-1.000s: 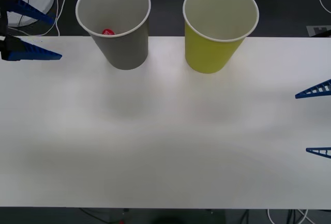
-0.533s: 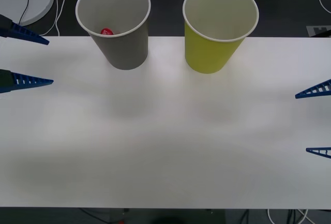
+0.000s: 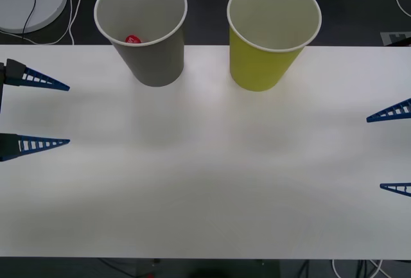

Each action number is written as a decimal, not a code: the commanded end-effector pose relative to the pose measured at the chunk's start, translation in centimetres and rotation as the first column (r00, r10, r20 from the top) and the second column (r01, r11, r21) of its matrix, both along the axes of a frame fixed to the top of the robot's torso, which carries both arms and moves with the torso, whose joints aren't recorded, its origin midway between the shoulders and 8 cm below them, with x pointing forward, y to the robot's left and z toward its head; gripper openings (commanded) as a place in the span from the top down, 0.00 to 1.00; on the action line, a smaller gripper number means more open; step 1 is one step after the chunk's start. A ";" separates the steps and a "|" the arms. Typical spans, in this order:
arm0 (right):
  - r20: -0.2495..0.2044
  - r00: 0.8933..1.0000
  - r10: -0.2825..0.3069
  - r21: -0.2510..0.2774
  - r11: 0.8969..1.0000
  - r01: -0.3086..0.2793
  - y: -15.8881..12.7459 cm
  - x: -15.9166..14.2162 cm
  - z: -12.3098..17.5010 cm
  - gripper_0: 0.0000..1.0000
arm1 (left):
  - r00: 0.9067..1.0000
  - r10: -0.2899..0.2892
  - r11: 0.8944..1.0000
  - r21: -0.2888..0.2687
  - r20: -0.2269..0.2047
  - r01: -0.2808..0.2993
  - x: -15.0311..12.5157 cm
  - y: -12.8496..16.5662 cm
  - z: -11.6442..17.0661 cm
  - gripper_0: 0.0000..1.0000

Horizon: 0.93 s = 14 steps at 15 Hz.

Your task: Put the can into the green bin and the plastic bottle into the gray bin

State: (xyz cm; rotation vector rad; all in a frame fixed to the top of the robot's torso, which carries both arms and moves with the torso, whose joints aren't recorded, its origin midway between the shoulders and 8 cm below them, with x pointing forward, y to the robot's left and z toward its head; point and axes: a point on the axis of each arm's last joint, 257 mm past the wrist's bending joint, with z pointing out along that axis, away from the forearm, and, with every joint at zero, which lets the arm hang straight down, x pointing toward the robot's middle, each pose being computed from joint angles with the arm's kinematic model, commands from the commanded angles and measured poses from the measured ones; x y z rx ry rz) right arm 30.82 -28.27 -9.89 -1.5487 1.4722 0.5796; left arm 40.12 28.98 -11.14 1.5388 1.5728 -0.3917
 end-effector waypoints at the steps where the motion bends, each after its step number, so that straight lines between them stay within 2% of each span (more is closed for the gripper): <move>1: 0.000 1.000 0.000 0.000 1.000 0.000 0.0 0.0 0.0 0.00 | 0.999 -0.034 0.999 -0.017 0.007 0.034 -1.9 -0.5 -1.5 0.00; 6: 0.000 1.000 0.000 0.000 1.000 0.000 0.0 0.0 0.0 0.00 | 0.997 -0.079 0.995 -0.062 -0.007 0.078 -4.3 -2.1 -2.0 0.00; 14: 0.000 1.000 0.000 0.000 1.000 0.000 0.0 0.0 0.0 0.00 | 0.994 -0.110 0.991 -0.078 -0.016 0.109 -5.8 -3.6 -1.5 0.00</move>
